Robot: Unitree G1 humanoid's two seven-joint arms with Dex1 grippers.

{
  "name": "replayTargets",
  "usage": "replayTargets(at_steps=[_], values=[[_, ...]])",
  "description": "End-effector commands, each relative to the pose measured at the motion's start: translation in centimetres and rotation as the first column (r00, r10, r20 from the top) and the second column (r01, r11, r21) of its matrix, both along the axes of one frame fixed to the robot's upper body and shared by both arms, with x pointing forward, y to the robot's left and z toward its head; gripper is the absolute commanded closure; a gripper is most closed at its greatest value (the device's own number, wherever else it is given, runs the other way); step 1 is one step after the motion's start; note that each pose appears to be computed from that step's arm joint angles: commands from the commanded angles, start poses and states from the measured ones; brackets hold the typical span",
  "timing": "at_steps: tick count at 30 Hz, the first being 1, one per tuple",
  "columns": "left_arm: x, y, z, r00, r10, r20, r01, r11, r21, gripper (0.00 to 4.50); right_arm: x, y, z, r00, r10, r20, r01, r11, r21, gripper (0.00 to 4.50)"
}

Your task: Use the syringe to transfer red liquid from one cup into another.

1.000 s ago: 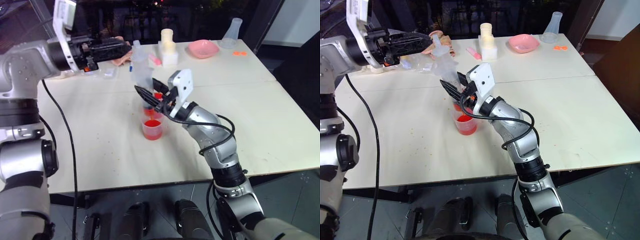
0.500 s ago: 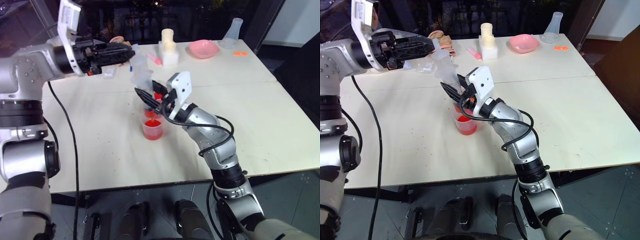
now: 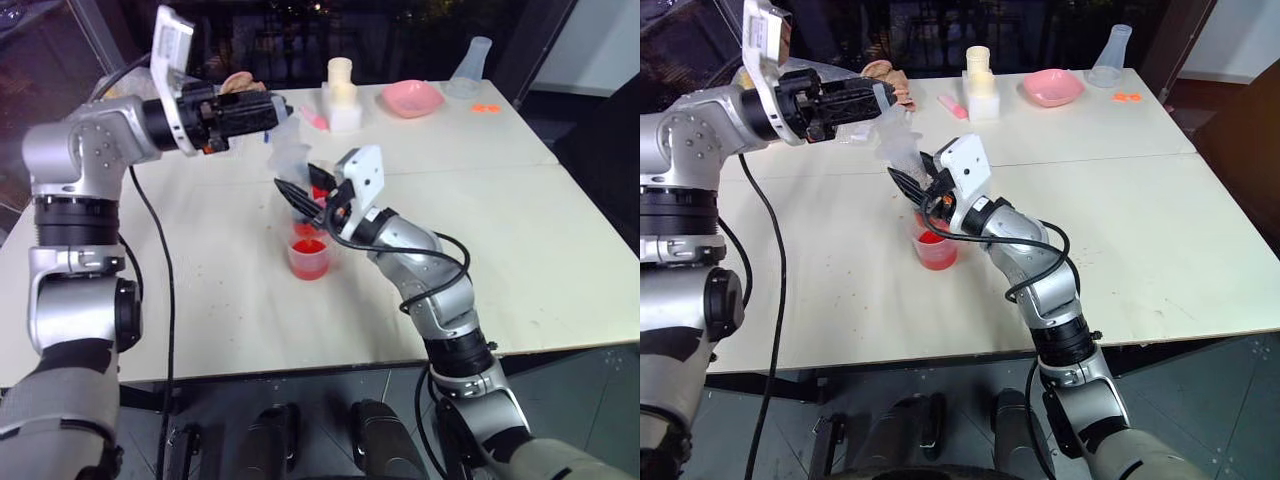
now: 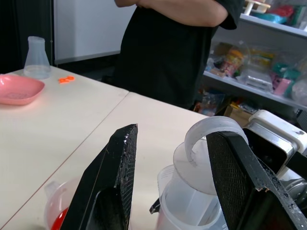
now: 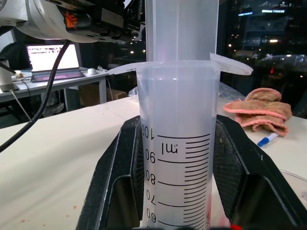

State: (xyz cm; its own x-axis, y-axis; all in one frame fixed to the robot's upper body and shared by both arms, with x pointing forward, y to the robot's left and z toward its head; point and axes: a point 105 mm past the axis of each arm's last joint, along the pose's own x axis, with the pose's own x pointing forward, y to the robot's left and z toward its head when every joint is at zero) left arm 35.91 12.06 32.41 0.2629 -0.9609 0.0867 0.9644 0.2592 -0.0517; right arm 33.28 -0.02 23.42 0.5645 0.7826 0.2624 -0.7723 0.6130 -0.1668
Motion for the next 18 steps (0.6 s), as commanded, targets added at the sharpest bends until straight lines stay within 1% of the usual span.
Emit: replayTargets(at_steps=[1,4,8,9,18], values=[[-0.27,-1.14,0.52,0.999,-0.029,0.032,0.028,0.999,0.019,2.45,-1.09,0.50,1.78,0.997,0.033,0.074,-0.034,0.999,0.023,3.15],[-0.28,-1.40,0.46,0.999,-0.036,0.031,0.035,0.999,0.019,3.19,-1.07,0.46,1.79,0.997,0.030,0.074,-0.032,0.999,0.022,3.15],[-0.45,-1.54,0.40,0.999,-0.046,0.024,0.046,0.999,0.019,4.36,-1.09,0.40,1.82,0.997,0.027,0.076,-0.029,0.999,0.022,3.15],[-0.49,-1.55,0.37,0.999,-0.047,0.022,0.047,0.999,0.021,4.47,-1.13,0.41,1.84,0.997,0.027,0.077,-0.029,0.999,0.023,3.15],[-1.19,-1.92,-0.43,0.997,-0.077,-0.004,0.077,0.995,0.067,4.47,-1.27,0.38,2.35,0.996,0.034,0.085,-0.037,0.999,0.035,3.15]])
